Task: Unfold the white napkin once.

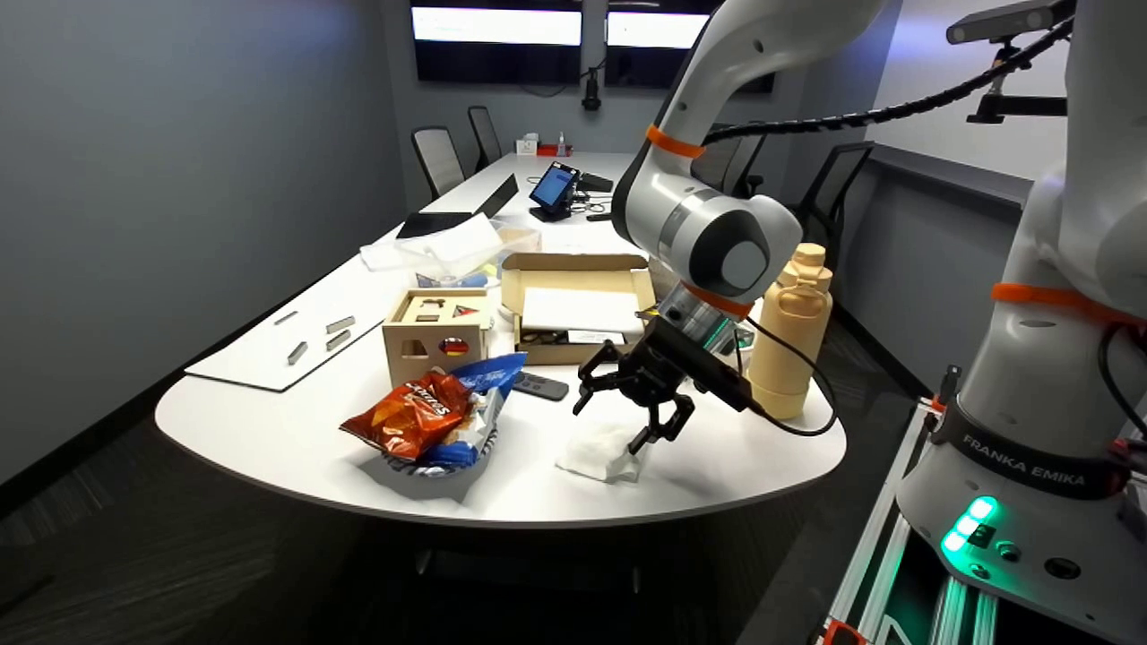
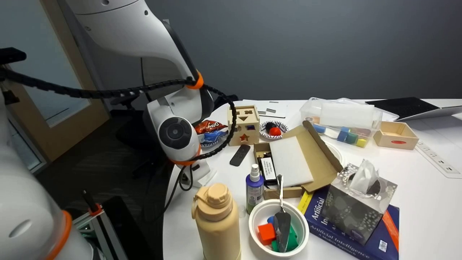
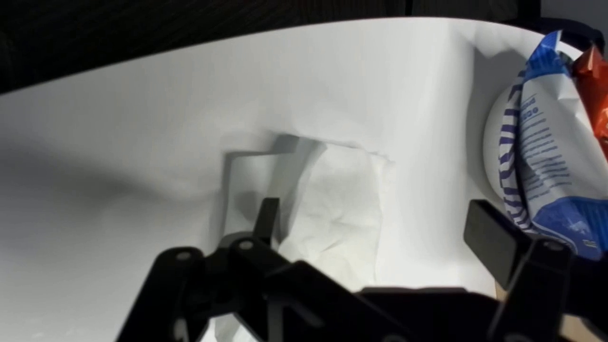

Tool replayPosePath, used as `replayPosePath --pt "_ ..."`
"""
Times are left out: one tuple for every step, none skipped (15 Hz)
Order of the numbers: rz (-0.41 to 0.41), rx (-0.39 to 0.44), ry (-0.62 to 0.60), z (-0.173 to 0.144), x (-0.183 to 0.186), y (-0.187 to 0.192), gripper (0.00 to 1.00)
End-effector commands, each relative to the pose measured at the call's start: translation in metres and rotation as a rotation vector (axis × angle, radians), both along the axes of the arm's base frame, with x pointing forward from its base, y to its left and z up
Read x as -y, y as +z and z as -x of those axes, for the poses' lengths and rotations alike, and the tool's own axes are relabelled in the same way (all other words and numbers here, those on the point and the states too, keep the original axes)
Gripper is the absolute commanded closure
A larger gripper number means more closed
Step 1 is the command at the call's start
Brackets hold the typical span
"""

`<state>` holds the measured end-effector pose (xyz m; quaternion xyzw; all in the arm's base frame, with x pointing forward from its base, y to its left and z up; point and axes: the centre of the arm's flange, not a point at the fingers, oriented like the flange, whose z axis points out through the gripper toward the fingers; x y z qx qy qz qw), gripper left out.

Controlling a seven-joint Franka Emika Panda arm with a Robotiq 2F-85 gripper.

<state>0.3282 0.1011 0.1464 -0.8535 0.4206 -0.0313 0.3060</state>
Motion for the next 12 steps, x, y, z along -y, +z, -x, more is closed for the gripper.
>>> replayPosePath --pt "-0.013 -0.012 0.038 -0.0052 -0.0027 -0.0048 0.0" --pt "-0.015 -0.017 0.046 -0.0051 -0.003 -0.0064 0.0" --pt "-0.019 -0.019 0.053 -0.005 -0.0034 -0.0078 0.0" --pt "-0.02 -0.021 0.059 -0.0051 -0.0036 -0.0092 0.13" --pt "-0.019 -0.022 0.064 -0.005 -0.0037 -0.0101 0.26" --pt "-0.019 -0.021 0.068 -0.0048 -0.004 -0.0106 0.34" --pt "-0.018 -0.022 0.071 -0.005 -0.0039 -0.0114 0.42" --pt "-0.018 -0.022 0.074 -0.0048 -0.0041 -0.0117 0.5" --pt "-0.018 -0.022 0.074 -0.0048 -0.004 -0.0122 0.58" --pt "-0.018 -0.022 0.074 -0.0048 -0.0039 -0.0122 0.65" --pt "-0.017 -0.021 0.074 -0.0047 -0.0039 -0.0119 0.74" --pt "-0.017 -0.021 0.074 -0.0046 -0.0039 -0.0118 0.81"
